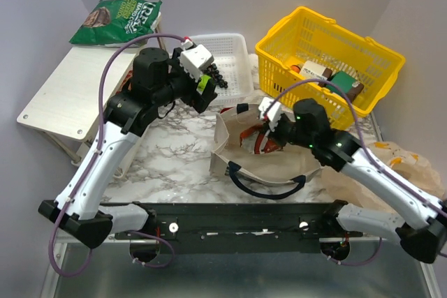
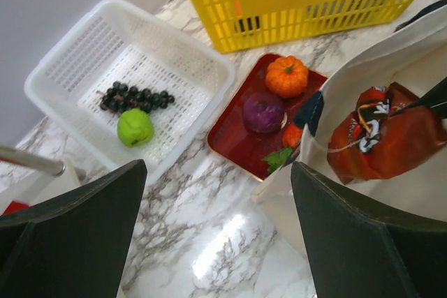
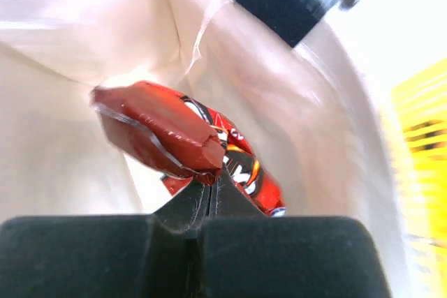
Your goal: Untie the knot of the grocery bags and take out the mixed food
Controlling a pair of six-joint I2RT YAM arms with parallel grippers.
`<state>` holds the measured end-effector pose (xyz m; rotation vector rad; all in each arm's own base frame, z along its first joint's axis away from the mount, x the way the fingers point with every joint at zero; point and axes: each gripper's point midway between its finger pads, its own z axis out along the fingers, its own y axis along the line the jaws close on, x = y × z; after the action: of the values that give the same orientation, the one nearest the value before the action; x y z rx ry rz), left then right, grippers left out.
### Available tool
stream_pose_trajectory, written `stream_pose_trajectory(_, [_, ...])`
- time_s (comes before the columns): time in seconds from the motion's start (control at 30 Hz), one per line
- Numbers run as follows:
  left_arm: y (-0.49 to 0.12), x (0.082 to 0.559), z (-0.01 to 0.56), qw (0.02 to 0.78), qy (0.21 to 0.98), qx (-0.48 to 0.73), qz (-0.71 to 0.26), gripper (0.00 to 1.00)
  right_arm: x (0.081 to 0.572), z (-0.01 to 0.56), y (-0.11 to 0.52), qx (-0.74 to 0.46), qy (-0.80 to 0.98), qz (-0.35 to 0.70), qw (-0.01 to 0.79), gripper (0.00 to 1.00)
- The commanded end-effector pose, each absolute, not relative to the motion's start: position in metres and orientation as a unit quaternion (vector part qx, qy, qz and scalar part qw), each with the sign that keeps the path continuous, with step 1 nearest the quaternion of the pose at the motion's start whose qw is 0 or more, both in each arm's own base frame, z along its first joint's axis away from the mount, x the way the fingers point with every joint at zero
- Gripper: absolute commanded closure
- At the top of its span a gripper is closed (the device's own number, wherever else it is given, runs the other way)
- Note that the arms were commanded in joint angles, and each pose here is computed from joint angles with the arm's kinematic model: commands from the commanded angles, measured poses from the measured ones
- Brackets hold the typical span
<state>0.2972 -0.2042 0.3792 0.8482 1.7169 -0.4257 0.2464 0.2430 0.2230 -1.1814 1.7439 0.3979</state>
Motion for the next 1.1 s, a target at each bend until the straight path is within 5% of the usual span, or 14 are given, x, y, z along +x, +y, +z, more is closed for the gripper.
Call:
stream_pose_trajectory(0.0, [-0.240,0.292,0.409,0.561,0.675,0.401,-0.262,0.01,0.211,0.280,0.214,-0.558,0.640,0.137,0.511,1.00])
stream_pose_trajectory(0.4, [-0.286,0.243,0.430,0.563,0.564,0.457,-0.395,0.01,0.297,0.494,0.157,-0.300,0.652,0.017,0.696,0.99])
stream_pose_trajectory(0.77, [-0.287,0.312,0.432,0.687,0.546,0.427,-0.219,0.01,0.292,0.523,0.188,-0.359,0.607,0.093,0.703,1.00])
stream_pose_trajectory(1.07, [-0.317,0.286,0.428,0.640,0.506,0.496,-0.297,0.14,0.247,0.518,0.203,-0.429,0.561,0.163,0.689,1.00])
